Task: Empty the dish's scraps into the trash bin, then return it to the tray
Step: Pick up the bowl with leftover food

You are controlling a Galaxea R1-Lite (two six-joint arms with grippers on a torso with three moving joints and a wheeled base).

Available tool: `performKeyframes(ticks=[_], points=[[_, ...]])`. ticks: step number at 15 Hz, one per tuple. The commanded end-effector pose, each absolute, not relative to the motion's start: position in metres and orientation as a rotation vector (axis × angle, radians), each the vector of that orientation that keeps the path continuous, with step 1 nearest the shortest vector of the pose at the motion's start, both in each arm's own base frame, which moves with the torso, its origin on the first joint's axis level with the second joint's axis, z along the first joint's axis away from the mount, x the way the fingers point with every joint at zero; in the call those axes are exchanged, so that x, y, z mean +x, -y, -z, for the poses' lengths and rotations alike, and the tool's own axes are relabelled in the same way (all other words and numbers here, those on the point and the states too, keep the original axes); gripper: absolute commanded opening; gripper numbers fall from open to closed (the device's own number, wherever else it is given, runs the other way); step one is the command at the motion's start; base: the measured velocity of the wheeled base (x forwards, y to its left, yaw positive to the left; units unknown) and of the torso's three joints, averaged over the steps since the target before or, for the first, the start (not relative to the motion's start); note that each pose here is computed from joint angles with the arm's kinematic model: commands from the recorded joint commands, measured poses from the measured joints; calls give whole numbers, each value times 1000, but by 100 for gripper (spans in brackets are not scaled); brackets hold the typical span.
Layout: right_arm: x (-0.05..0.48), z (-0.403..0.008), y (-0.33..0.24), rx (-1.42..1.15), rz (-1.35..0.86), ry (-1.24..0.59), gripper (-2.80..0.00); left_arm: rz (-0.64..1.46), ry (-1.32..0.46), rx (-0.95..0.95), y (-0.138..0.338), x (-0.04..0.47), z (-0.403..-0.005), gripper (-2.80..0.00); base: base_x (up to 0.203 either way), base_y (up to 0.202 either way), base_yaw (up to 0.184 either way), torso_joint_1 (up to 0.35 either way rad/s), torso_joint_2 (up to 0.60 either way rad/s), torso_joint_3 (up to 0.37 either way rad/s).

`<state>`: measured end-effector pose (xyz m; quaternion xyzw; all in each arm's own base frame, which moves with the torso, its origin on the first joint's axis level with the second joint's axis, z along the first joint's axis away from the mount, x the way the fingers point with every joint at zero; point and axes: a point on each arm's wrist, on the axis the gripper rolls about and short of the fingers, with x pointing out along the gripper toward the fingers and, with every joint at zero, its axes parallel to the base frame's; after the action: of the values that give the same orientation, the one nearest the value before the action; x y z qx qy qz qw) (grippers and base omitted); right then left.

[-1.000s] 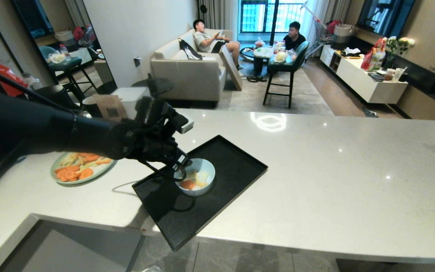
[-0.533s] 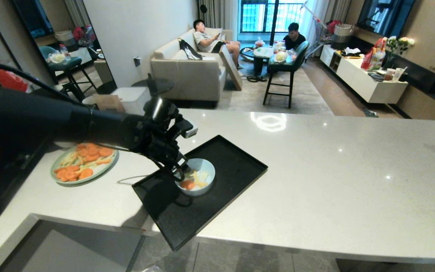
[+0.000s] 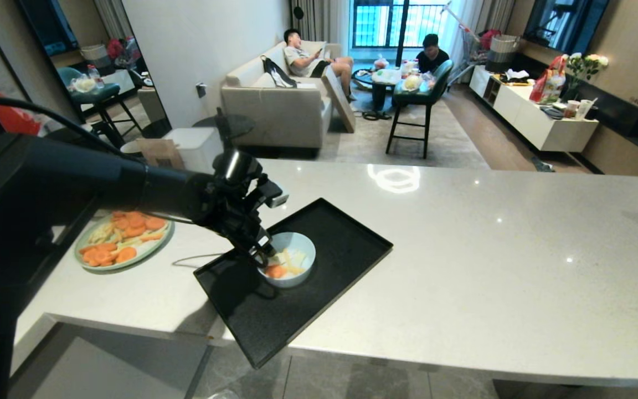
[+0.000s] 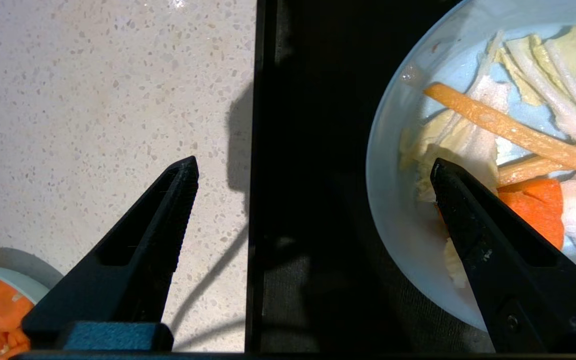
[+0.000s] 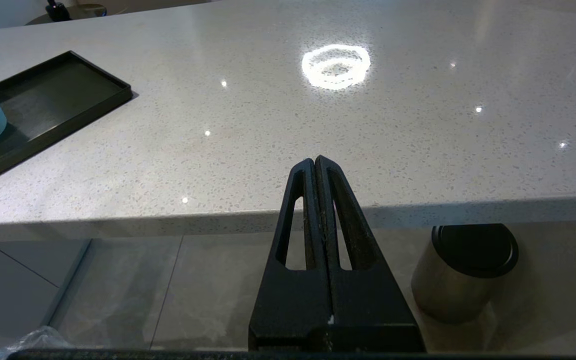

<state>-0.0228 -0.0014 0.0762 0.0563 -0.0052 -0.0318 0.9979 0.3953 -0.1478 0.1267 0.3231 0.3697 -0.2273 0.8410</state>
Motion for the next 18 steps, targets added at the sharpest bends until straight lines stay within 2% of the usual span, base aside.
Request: performKeyframes(ticks=[1,7,18], points=[[-23,-76,1,112,64,10,-280,492,-791,699,149,395,-122,0,0,0,0,0,0,0],[-23,-76,1,112,64,10,-280,513,-860,728,144,389,-123,0,0,0,0,0,0,0],[-23,-76,1,112,64,11,-280,533,-830,738,154,384,-130,0,0,0,0,0,0,0]])
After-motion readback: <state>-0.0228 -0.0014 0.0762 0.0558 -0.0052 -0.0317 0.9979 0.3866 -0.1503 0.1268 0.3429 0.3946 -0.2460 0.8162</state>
